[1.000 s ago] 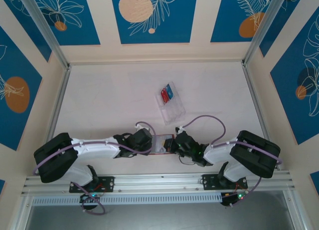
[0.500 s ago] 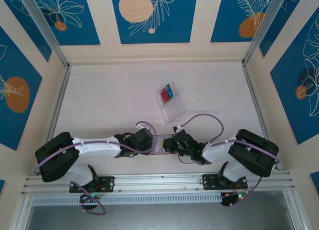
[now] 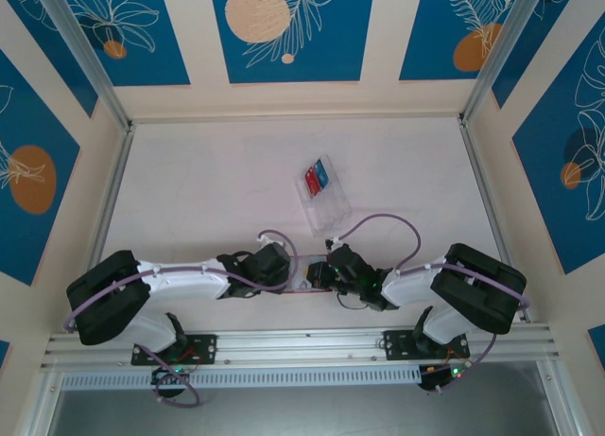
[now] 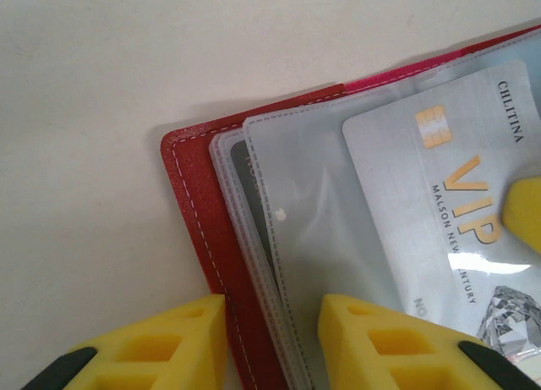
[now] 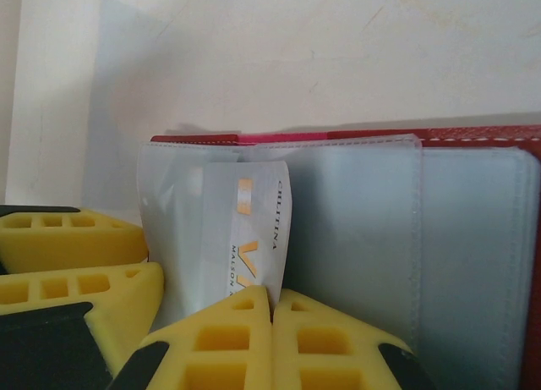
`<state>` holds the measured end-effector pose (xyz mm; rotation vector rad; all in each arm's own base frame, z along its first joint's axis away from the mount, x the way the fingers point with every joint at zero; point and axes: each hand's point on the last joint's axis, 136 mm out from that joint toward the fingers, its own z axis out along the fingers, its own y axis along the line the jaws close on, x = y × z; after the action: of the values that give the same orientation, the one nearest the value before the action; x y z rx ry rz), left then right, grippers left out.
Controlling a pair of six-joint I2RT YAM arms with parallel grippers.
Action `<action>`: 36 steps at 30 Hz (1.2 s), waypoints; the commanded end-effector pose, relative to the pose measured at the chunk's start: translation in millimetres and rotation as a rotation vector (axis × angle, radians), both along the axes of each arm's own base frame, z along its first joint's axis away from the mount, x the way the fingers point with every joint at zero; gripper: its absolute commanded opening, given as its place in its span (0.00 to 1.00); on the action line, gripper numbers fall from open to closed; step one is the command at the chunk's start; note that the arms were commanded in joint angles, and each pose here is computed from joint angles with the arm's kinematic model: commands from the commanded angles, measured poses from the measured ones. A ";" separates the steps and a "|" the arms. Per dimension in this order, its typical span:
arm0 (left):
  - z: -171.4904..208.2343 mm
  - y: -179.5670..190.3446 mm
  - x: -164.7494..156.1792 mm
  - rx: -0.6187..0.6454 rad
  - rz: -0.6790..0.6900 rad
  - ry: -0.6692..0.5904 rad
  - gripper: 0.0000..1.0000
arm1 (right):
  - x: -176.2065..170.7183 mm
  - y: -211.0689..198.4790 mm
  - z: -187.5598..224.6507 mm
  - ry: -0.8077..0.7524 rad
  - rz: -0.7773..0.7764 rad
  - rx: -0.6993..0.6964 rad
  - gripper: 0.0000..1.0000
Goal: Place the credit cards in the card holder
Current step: Insert the credit card into the card slot.
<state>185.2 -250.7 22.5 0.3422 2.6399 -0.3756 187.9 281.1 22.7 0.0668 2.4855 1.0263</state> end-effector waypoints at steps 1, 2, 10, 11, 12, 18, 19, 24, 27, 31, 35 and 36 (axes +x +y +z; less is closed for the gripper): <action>-15.1 7.2 -11.5 0.057 -0.016 0.042 0.33 | -28.6 -24.5 -44.1 0.117 0.075 -0.185 0.00; -14.7 6.5 -11.6 0.055 -0.016 0.041 0.33 | -28.4 -22.7 -43.8 0.118 0.080 -0.183 0.00; -13.1 4.4 -11.5 0.053 -0.020 0.037 0.33 | -30.6 -11.1 -45.7 0.124 0.096 -0.172 0.00; -13.2 4.1 -11.6 0.051 -0.019 0.037 0.33 | -31.3 -10.5 -46.4 0.126 0.095 -0.173 0.00; -13.8 4.1 -12.0 0.052 -0.020 0.038 0.33 | -31.1 -9.6 -46.6 0.127 0.091 -0.170 0.00; -12.4 3.5 -12.8 0.046 -0.019 0.034 0.34 | -35.4 -6.5 -52.4 0.143 0.079 -0.179 0.00; -12.0 3.6 -12.6 0.046 -0.019 0.032 0.34 | -36.1 -5.5 -53.2 0.146 0.080 -0.180 0.00; -10.2 4.7 -13.2 0.042 -0.015 0.028 0.35 | -38.1 1.5 -52.9 0.160 0.094 -0.160 0.05; -8.1 4.8 -12.9 0.036 -0.012 0.024 0.35 | -39.5 6.8 -47.7 0.155 0.117 -0.129 0.09; -6.1 7.3 -12.8 0.032 0.000 0.018 0.37 | -42.4 12.2 -37.8 0.145 0.157 -0.097 0.15; -2.3 12.8 -12.2 0.033 0.023 0.009 0.39 | -42.1 8.5 -27.4 0.131 0.178 -0.111 0.22; -0.2 13.5 -12.3 0.026 0.027 0.005 0.40 | -41.5 6.8 -23.7 0.126 0.183 -0.118 0.24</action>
<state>182.7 -245.2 24.4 0.3151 2.6345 -0.3532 180.9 308.3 28.3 -0.0216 2.4996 1.0851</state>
